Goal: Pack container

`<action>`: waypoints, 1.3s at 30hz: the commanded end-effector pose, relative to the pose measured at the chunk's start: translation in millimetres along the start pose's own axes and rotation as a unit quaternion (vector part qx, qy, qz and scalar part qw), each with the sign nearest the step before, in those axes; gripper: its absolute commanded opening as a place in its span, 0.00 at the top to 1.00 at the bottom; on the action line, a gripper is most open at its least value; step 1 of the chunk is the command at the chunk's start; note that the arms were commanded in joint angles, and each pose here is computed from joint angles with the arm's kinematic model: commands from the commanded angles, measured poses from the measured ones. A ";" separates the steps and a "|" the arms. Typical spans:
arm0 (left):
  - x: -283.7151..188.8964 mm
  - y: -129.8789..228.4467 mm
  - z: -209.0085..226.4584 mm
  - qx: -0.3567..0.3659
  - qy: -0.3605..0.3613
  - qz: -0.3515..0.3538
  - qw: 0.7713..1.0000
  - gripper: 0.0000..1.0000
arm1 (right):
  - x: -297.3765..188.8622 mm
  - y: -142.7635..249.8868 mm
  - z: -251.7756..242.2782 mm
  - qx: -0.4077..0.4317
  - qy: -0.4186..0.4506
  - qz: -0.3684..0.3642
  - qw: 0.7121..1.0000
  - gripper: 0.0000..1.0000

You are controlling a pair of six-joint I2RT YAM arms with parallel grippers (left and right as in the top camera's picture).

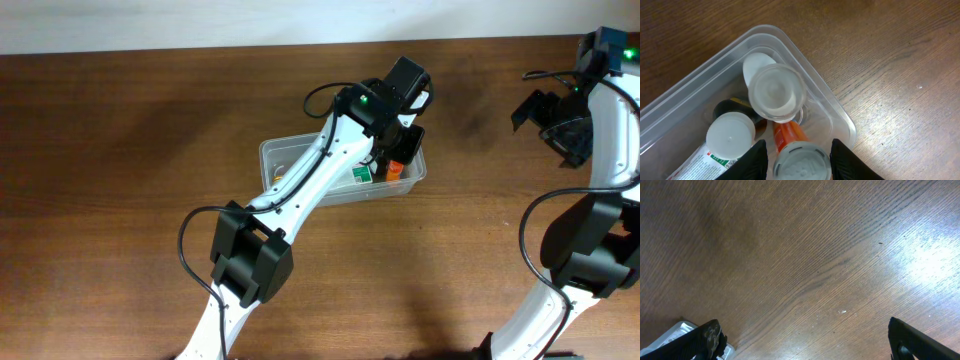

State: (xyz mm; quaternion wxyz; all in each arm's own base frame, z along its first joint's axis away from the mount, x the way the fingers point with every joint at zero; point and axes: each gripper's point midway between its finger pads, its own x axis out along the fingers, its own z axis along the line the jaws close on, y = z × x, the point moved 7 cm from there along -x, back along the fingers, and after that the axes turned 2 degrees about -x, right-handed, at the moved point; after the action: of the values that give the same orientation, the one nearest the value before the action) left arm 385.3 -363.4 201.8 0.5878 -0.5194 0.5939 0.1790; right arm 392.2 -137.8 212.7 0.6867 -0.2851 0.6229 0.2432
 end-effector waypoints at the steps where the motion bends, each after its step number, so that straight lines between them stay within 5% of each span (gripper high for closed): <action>1: -1.2 -3.1 -5.9 0.009 0.010 -0.007 1.000 0.59 | -4.7 -0.3 -0.8 0.004 0.002 -0.009 1.000 0.02; 11: -12.1 -13.0 -7.0 0.015 0.008 -0.031 0.999 0.58 | -4.7 -0.3 -0.9 0.004 0.002 -0.009 1.000 0.02; 20: -75.5 -31.5 8.3 0.007 -0.092 -0.088 0.992 0.57 | -4.7 -0.3 -0.8 0.004 0.002 -0.009 1.000 0.02; 27: -138.5 -25.8 36.9 -0.020 -0.178 -0.104 0.978 0.06 | -4.7 -0.3 -0.8 0.004 0.002 -0.009 1.000 0.02; 39: -277.9 7.4 70.7 -0.086 -0.181 -0.183 0.962 0.01 | -4.7 -0.3 -0.8 0.004 0.002 -0.009 1.000 0.02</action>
State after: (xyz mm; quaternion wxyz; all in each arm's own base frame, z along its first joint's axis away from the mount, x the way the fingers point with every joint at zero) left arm 379.0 -209.4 378.2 0.6643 -0.5873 0.3872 0.2526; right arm 392.2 -137.8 212.7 0.6867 -0.2851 0.6229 0.2432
